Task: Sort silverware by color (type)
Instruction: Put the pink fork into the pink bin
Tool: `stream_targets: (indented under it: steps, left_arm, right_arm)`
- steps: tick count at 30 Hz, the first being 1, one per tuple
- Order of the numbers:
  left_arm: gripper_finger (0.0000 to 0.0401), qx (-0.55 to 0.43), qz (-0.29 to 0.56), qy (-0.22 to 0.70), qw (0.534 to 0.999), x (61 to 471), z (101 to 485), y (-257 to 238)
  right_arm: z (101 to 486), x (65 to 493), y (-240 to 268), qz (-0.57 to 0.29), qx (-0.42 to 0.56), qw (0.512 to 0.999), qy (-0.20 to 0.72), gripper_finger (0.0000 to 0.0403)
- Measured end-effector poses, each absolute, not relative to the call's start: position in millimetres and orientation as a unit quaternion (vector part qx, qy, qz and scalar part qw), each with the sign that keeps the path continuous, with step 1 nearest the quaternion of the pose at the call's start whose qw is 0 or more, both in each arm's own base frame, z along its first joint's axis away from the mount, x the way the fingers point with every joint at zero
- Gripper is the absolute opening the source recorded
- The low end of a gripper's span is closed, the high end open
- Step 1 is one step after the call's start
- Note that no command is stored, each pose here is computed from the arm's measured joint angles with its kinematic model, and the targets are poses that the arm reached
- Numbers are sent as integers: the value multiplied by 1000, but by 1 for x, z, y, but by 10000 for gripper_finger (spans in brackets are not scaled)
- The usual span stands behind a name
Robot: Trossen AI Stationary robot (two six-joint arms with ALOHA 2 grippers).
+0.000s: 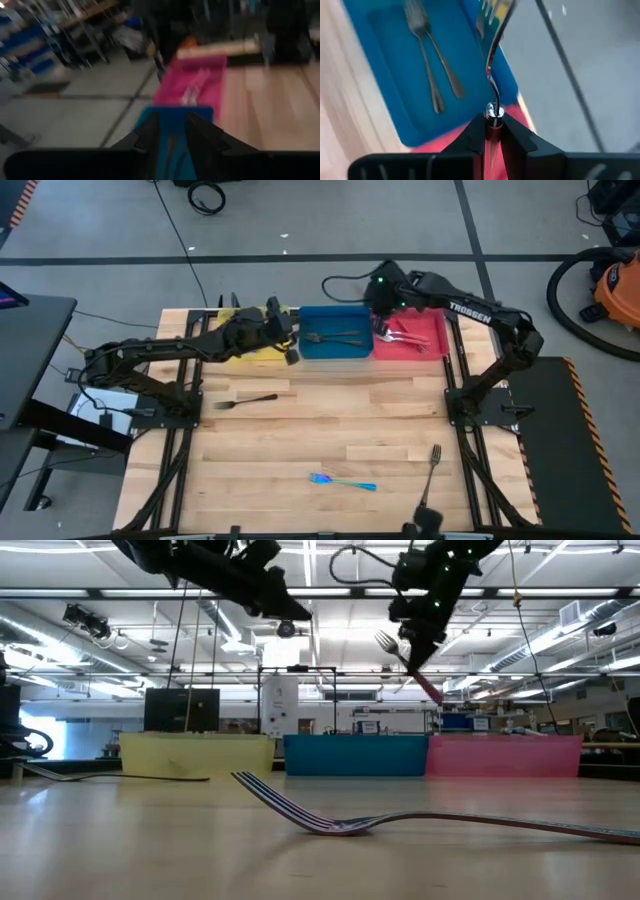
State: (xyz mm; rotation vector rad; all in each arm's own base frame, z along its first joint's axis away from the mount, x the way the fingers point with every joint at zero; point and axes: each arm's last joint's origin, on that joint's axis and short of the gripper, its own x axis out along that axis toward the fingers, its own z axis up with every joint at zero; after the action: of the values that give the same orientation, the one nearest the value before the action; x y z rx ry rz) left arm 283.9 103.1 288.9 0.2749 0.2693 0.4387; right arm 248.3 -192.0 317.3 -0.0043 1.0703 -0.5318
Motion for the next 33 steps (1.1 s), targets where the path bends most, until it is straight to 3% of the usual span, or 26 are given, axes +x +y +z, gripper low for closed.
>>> stream_targets:
  steps: [7,13,25,33]
  left_arm:
    - [98,134,192,239,942,280,267,101]
    - [98,131,191,244,942,280,266,101]
    - [98,84,203,238,946,279,265,101]
    - [98,34,205,289,934,274,255,99]
  right_arm:
    - [300,215,-217,-314,73,777,541,44]
    - [264,197,-218,-303,114,728,605,45]
    - [217,181,-209,-287,139,693,646,47]
    - [192,171,-205,-290,145,679,659,49]
